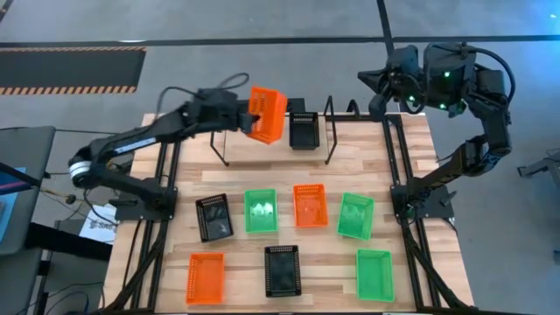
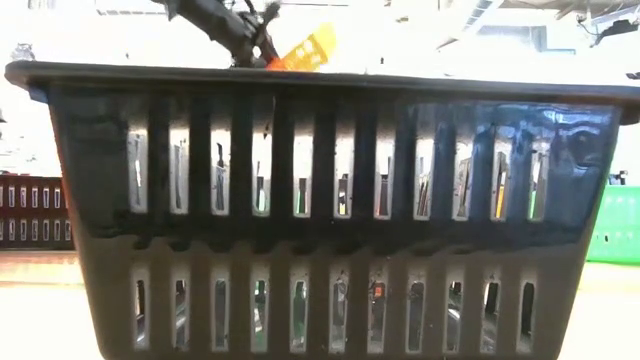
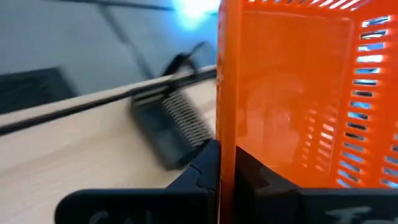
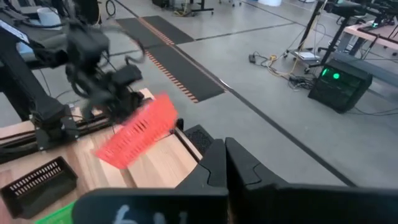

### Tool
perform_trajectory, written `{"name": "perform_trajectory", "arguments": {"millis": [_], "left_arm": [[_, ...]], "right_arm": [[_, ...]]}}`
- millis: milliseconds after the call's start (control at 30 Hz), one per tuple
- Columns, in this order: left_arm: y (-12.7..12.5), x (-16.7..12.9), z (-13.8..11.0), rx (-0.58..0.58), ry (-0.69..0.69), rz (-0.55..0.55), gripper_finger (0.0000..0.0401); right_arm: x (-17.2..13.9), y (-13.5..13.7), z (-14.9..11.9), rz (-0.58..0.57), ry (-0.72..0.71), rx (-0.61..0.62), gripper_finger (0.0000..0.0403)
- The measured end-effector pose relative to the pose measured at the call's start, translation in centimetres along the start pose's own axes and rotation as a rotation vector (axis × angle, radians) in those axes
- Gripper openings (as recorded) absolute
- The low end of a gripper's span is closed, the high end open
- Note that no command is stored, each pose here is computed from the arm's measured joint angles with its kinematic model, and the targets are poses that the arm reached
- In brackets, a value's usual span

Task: Stack baskets on shelf by color
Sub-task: Put the top orange bin on the shelf

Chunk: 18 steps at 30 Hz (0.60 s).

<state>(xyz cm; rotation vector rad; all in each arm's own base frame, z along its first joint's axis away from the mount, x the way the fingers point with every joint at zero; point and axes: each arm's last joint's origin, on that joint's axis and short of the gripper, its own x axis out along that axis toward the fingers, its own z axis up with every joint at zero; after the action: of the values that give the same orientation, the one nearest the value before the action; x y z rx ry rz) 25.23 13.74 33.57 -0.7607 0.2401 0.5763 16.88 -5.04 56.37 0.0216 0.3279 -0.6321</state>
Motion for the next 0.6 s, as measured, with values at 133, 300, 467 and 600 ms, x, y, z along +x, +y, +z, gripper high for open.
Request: {"name": "perform_trajectory", "arguments": {"millis": [133,300,467,600], "left_arm": [[1.1,3.0,-1.0,-0.054,0.009,0.128,0.0000],[2.7,6.3,-2.5,-0.138,0.039,0.250,0.0000],[4.0,8.4,-4.0,-0.182,0.082,0.359,0.0000],[4.0,8.5,-4.3,-0.154,0.148,0.513,0.0000]], "right_arm": [[0.2,0.1,-0.1,-0.001,0.012,-0.027,0.0002],[0.2,0.1,-0.2,0.000,0.017,-0.050,0.0004],[0.2,0.1,-0.3,0.000,0.029,-0.098,0.0002],[0.2,0.1,-0.5,0.000,0.050,-0.111,0.0004]]}}
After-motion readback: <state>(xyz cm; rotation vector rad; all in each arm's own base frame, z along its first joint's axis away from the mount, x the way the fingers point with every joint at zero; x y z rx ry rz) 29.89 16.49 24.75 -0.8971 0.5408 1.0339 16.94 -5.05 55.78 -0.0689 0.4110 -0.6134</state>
